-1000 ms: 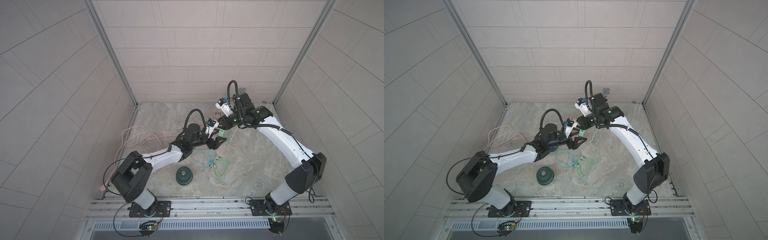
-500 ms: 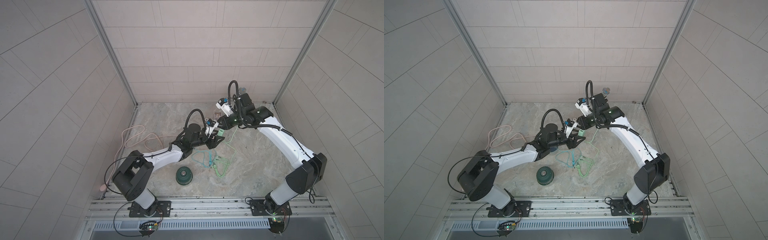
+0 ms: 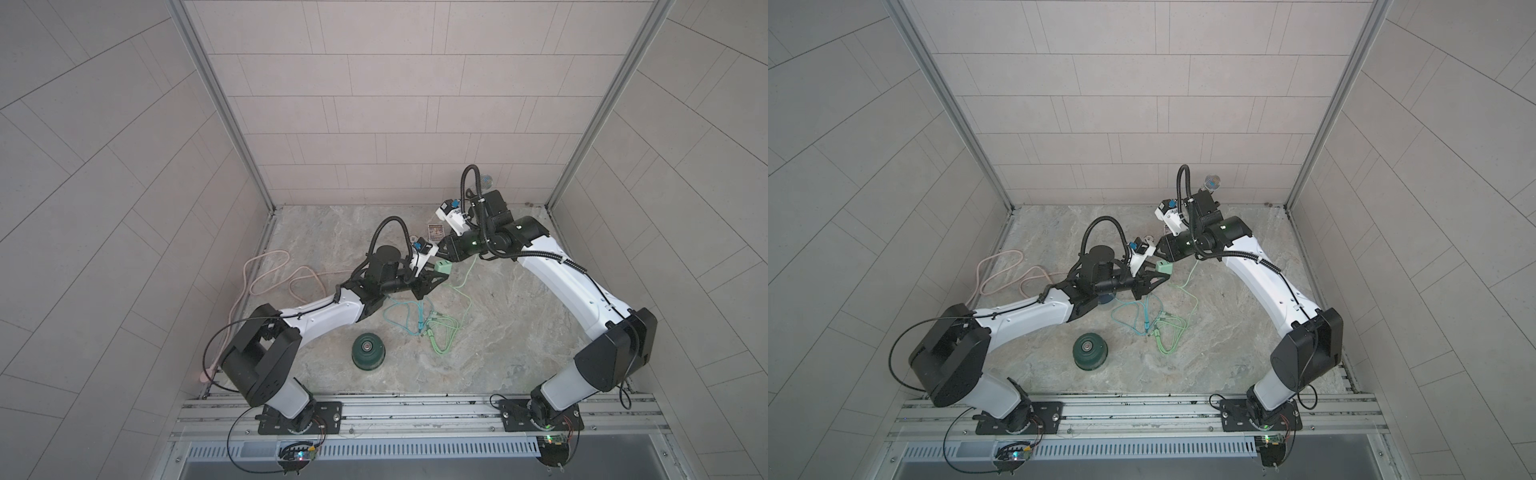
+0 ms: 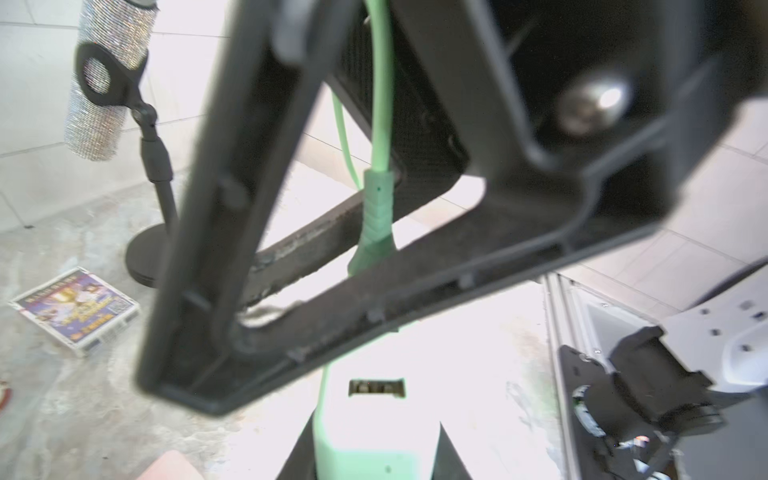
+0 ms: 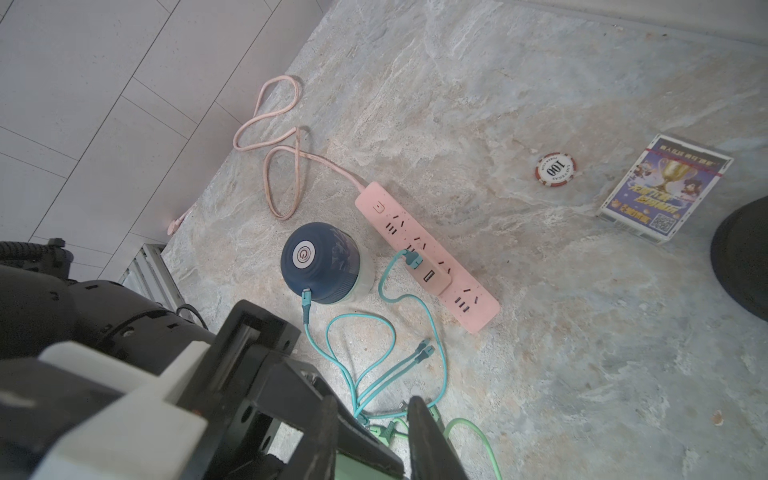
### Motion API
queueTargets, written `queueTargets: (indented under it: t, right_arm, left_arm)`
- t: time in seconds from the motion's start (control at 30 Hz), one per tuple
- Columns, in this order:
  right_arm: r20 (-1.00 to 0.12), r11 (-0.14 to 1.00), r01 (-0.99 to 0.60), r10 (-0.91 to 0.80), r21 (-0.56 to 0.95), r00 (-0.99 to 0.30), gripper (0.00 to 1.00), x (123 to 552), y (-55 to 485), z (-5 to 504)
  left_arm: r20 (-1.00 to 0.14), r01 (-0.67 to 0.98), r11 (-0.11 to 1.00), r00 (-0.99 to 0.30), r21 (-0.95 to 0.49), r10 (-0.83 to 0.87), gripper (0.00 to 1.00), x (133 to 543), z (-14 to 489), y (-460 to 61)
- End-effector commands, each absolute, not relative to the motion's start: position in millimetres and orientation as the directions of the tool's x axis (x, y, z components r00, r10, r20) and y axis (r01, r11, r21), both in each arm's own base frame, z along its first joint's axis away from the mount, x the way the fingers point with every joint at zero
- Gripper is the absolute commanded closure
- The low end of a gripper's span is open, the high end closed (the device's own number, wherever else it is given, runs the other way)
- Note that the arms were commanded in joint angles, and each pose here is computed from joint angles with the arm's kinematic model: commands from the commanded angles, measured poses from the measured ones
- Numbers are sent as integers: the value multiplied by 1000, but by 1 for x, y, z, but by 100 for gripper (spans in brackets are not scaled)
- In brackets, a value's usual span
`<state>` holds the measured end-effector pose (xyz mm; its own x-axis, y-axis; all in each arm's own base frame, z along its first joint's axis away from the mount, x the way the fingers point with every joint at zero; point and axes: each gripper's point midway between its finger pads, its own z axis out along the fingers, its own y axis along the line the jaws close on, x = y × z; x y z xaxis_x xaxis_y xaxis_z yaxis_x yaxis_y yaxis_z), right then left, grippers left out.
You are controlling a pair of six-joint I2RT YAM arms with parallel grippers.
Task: Charge the cordless meat grinders
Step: Adjust the plug.
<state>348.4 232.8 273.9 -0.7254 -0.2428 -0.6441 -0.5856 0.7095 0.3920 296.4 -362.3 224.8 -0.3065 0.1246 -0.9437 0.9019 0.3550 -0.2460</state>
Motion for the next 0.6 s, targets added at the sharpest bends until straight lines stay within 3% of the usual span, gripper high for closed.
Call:
queueTargets:
  t: [0.0, 0.27, 0.4, 0.57]
  right_arm:
    - [-675, 674, -619, -237, 404, -698, 81, 338, 228, 290]
    - [-726, 482, -746, -282, 459, -628, 54, 301, 224, 299]
    - [-738, 386, -781, -294, 490, -608, 50, 282, 230, 300]
    - [-733, 363, -792, -320, 491, -601, 50, 271, 228, 290]
  left_arm:
    - [-959, 931, 292, -261, -220, 109, 87, 288, 256, -359]
    - [-939, 949, 179, -290, -258, 187, 88, 266, 258, -349]
    - [-920, 947, 122, -317, -296, 231, 88, 258, 260, -348]
    - [-907, 944, 87, -330, -319, 260, 88, 253, 261, -348]
